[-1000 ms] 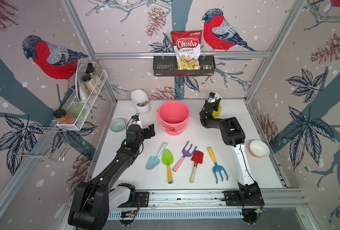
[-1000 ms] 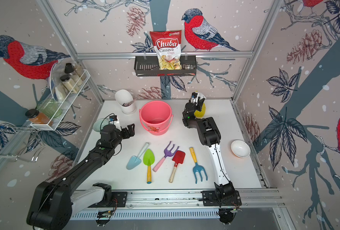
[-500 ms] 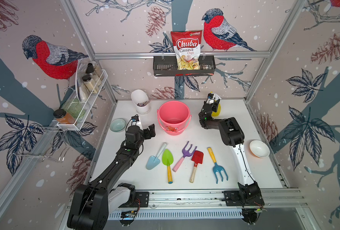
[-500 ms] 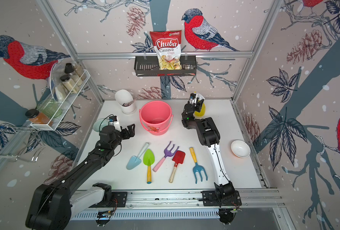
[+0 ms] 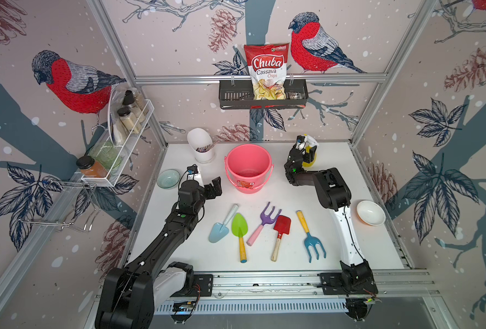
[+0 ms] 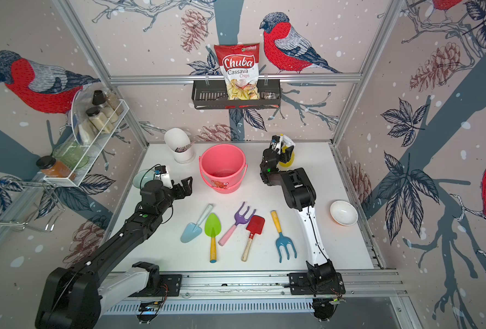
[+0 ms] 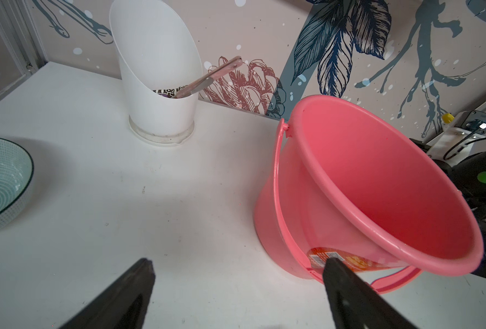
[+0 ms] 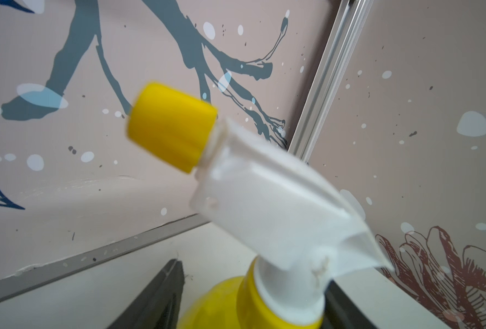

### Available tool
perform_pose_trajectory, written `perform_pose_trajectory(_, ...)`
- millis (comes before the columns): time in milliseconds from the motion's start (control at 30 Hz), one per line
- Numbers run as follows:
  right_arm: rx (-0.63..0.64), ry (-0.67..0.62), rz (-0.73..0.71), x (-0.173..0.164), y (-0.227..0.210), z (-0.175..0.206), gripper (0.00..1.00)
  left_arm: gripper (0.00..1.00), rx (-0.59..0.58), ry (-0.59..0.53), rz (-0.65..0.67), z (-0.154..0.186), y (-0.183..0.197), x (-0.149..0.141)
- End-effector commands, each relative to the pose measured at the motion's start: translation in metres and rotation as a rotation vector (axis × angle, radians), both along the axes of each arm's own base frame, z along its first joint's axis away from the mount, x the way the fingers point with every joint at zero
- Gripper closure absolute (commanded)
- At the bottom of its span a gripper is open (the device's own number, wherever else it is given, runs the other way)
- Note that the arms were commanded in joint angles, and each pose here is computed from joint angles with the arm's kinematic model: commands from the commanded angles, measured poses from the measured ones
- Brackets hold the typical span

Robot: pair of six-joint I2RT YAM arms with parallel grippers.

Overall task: Organize the gardening tools
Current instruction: Adjust the gardening tool at the center of the board, then pick up the gardening tool from the center of the board.

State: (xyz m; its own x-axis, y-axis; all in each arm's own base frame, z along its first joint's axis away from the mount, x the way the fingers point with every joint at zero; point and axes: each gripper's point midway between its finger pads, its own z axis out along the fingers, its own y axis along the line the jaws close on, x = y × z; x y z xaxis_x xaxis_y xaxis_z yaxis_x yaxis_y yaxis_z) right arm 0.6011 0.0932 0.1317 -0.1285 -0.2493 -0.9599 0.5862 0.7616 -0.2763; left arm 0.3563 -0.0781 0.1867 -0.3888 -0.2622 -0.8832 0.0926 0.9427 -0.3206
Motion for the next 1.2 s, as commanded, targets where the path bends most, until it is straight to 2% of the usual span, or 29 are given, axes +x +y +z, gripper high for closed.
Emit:
perform_pose_trajectory(0, 0.023, -0.01, -0.021, -0.004, -0.004, 0.006, 0.2, 0.04, -0.023, -0.031, -0.01, 0.009, -0.003, 0.001)
perform_pose_trajectory(200, 0.031, 0.0, -0.028, -0.009, -0.006, 0.006, 0.01, 0.04, -0.023, -0.036, -0.011, 0.011, -0.003, -0.002)
perform_pose_trajectory(433, 0.049, -0.006, -0.056, -0.036, -0.006, 0.023, 0.0, 0.04, -0.021, -0.03, -0.011, 0.013, -0.002, -0.007)
perform_pose_trajectory(500, 0.055, -0.049, -0.036, -0.05, -0.001, 0.04, 0.0, 0.04, -0.02, -0.019, -0.006, 0.012, -0.001, -0.008)
perform_pose_trajectory(700, 0.127, 0.036, -0.064, -0.063, 0.004, 0.053, 0.0, 0.04, -0.007, 0.024, -0.008, 0.008, -0.002, -0.015)
perform_pose_trajectory(867, 0.22, 0.119, -0.07, -0.095, 0.003, 0.059, 0.0, 0.04, 0.02, 0.083, -0.038, 0.0, -0.012, -0.027)
perform_pose_trajectory(1033, 0.277, 0.24, 0.015, -0.136, 0.022, 0.062, 0.0, 0.07, 0.081, 0.176, -0.095, -0.019, -0.03, -0.042)
perform_pose_trajectory(1167, 0.381, 0.381, 0.126, -0.166, 0.039, 0.052, 0.0, 0.1, 0.125, 0.274, -0.152, -0.04, -0.048, -0.054)
